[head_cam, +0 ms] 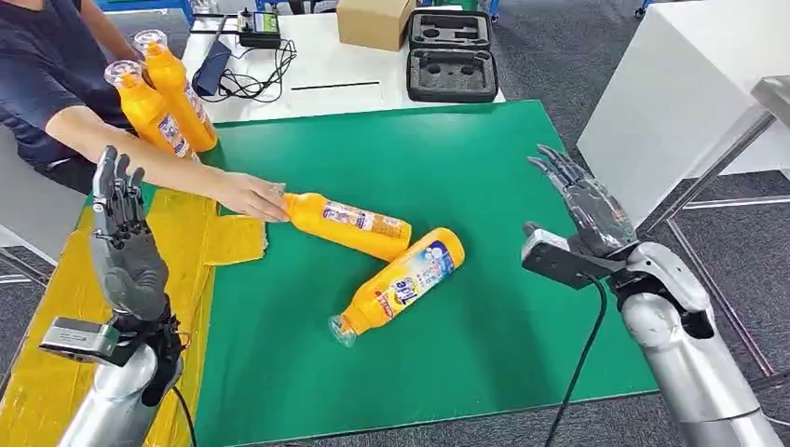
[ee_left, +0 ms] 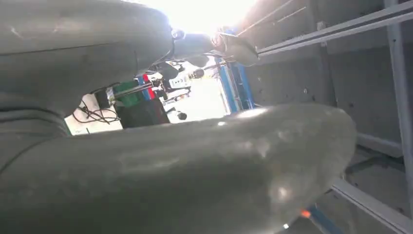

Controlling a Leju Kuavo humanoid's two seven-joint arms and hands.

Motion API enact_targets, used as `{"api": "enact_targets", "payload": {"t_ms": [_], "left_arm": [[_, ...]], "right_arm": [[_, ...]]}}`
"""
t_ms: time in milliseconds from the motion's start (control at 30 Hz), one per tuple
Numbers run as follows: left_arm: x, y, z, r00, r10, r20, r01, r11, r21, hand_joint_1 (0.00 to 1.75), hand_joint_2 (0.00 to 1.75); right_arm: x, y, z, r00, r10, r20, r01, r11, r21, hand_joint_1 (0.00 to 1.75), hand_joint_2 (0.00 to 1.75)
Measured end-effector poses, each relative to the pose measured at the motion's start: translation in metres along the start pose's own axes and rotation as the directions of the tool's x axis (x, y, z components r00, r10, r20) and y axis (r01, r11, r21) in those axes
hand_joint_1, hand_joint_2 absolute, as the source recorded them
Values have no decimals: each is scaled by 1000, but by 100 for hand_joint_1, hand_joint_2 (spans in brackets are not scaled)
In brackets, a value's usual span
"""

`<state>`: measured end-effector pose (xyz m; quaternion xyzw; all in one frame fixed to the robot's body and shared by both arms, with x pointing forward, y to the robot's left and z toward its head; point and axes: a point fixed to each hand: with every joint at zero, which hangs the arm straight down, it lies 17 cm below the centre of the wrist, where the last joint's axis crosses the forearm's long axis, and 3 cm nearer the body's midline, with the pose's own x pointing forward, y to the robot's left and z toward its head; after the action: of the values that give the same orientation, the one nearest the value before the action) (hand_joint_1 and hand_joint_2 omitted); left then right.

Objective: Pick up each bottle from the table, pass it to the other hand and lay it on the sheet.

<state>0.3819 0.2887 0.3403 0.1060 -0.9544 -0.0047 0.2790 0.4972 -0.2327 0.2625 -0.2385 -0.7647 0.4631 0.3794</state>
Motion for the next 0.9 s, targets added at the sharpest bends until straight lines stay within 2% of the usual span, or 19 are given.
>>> {"api": "enact_targets", "payload": {"t_ms": [167, 200, 400, 733, 900], "left_arm": [[-6, -1, -8, 1000, 14, 2, -14, 1000, -1, 0, 0], [-7, -2, -10, 1000, 17, 2, -17, 1000, 0, 0, 0], [-12, -7, -13, 999, 39, -7, -39, 999, -4, 0, 0], [-21, -12, -13, 998, 49, -26, -49, 999, -4, 0, 0], [-24, -12, -12, 998, 46, -33, -46, 999, -4, 0, 0]], "right_arm": [[-11, 4, -23, 999, 37, 1, -37, 997, 65, 0, 0], [-13, 4, -27, 999, 44, 6, -44, 996, 83, 0, 175], [-21, 34, -46, 997, 52, 59, -68, 951, 303, 0, 175], [7, 106, -51, 995, -14, 100, -32, 898, 438, 0, 175], [17, 120, -49, 993, -30, 110, -24, 889, 457, 0, 175]]}}
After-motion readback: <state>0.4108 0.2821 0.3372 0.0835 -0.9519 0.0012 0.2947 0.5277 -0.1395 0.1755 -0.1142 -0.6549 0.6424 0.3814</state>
